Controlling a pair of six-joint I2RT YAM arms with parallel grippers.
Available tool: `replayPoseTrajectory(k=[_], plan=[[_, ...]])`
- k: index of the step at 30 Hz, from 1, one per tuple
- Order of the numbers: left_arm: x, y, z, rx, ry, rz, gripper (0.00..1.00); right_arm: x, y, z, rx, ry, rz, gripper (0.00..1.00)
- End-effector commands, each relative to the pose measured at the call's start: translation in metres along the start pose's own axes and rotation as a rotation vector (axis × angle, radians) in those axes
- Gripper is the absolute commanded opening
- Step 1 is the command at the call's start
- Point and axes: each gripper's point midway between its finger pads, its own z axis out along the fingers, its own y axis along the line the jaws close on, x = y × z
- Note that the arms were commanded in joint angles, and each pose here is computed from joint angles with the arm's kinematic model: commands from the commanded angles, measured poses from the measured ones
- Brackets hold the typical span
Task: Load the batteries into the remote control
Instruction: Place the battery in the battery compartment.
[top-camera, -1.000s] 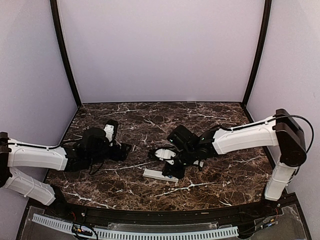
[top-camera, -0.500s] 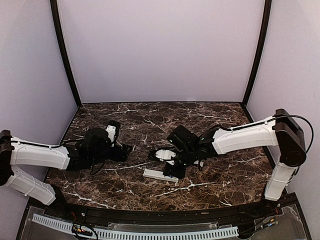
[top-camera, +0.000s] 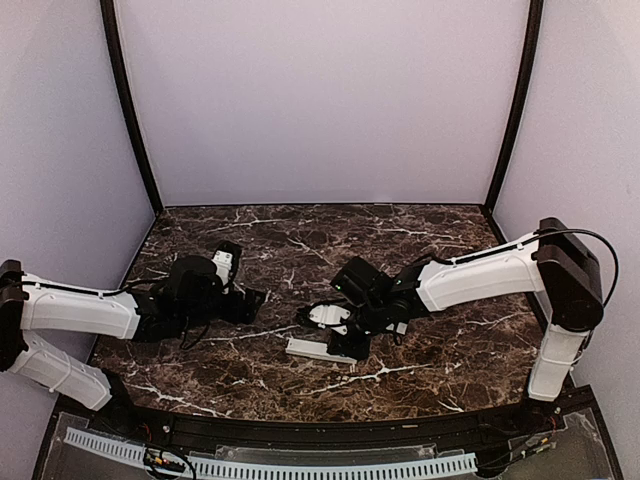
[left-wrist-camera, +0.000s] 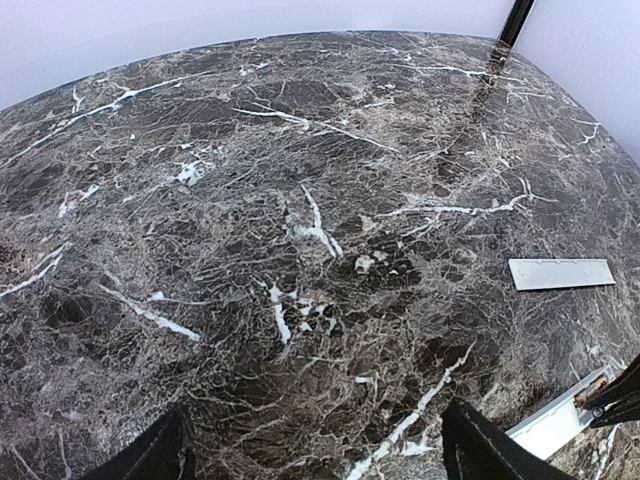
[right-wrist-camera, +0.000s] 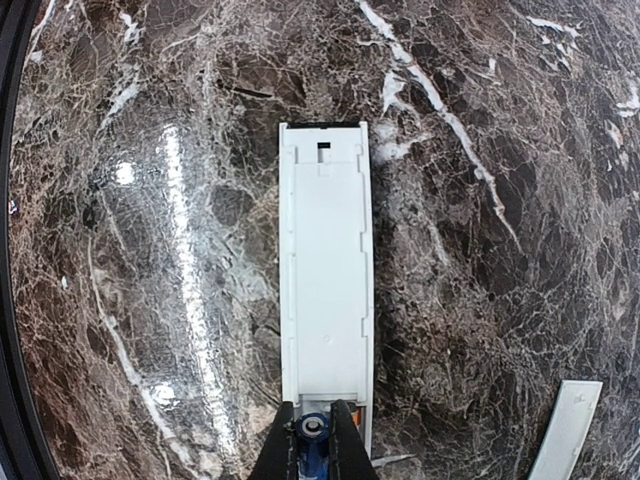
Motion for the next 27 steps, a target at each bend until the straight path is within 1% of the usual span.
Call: replayPoseTrajectory(k=[1, 6, 8, 10, 15, 20, 27], plan=[[-0.004, -0.005, 0.000, 0.018, -0.009, 0.015, 0.84, -0.005, -0.005, 0.001, 0.022, -0.012, -0.015, 0.00], [-0.003, -0.007, 0.000, 0.026, -0.007, 0.018, 0.84, 0.003, -0.007, 0.002, 0.035, 0.013, -0.014, 0.00], [-0.003, -0.007, 0.001, 0.026, -0.005, 0.021, 0.84, 0.003, -0.007, 0.002, 0.036, 0.014, -0.015, 0.09], [-0.003, -0.006, 0.001, 0.025, -0.007, 0.022, 0.84, 0.003, -0.006, 0.002, 0.034, 0.016, -0.015, 0.14], [-0.003, -0.007, 0.001, 0.027, -0.008, 0.025, 0.84, -0.001, -0.006, -0.002, 0.033, 0.010, -0.014, 0.22], [-0.001, -0.007, 0.002, 0.028, -0.007, 0.027, 0.84, -0.006, -0.006, -0.008, 0.033, 0.000, -0.018, 0.26], [0.000, -0.014, 0.003, 0.056, -0.008, 0.032, 0.84, -0.013, -0.004, -0.019, 0.030, -0.021, -0.031, 0.36]])
